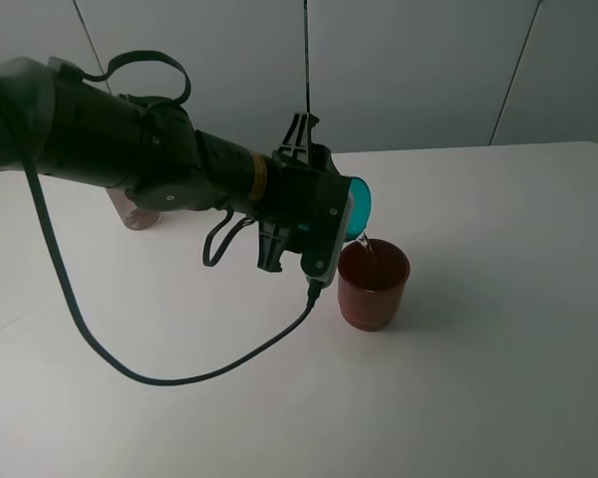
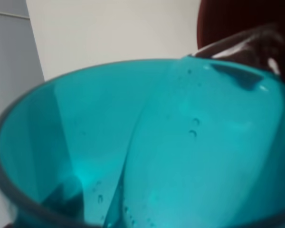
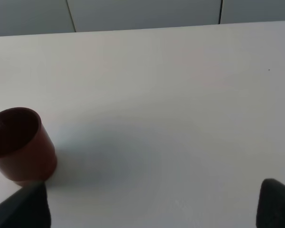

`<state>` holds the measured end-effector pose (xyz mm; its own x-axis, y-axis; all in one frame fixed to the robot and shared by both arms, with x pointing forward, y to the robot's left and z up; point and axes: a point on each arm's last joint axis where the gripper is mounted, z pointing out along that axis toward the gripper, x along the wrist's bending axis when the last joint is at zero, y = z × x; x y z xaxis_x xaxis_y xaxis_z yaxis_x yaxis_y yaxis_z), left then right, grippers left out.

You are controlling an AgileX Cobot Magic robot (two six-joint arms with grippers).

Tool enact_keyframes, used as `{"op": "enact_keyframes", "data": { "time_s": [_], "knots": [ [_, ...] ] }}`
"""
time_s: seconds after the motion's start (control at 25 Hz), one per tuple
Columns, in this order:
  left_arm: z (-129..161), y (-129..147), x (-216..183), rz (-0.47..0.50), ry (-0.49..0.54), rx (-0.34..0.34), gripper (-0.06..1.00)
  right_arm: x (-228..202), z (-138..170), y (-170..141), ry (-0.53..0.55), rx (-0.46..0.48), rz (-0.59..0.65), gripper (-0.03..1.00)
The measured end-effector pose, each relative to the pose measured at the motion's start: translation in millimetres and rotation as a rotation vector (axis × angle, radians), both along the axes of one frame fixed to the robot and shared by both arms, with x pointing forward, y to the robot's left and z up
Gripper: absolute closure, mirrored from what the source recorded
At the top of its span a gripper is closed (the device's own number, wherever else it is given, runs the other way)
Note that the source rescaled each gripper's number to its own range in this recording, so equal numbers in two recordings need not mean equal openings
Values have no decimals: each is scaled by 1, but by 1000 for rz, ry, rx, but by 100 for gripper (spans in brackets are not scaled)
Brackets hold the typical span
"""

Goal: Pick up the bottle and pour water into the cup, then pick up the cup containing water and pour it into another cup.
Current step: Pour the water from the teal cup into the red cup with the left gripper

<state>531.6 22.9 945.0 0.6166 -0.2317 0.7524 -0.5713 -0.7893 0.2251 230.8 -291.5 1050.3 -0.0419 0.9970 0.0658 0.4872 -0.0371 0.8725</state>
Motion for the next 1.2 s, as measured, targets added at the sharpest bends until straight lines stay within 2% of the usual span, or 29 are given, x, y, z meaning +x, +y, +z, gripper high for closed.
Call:
{"op": "enact_keyframes", "data": {
  "time_s": [0.92, 1.2],
  "knots": [
    [-1, 0, 0, -79, -73, 89, 88, 0, 0, 0, 0, 6, -3, 76],
    [8, -3, 5, -94, -114, 111, 88, 0, 0, 0, 0, 0, 0, 76]
  ]
}}
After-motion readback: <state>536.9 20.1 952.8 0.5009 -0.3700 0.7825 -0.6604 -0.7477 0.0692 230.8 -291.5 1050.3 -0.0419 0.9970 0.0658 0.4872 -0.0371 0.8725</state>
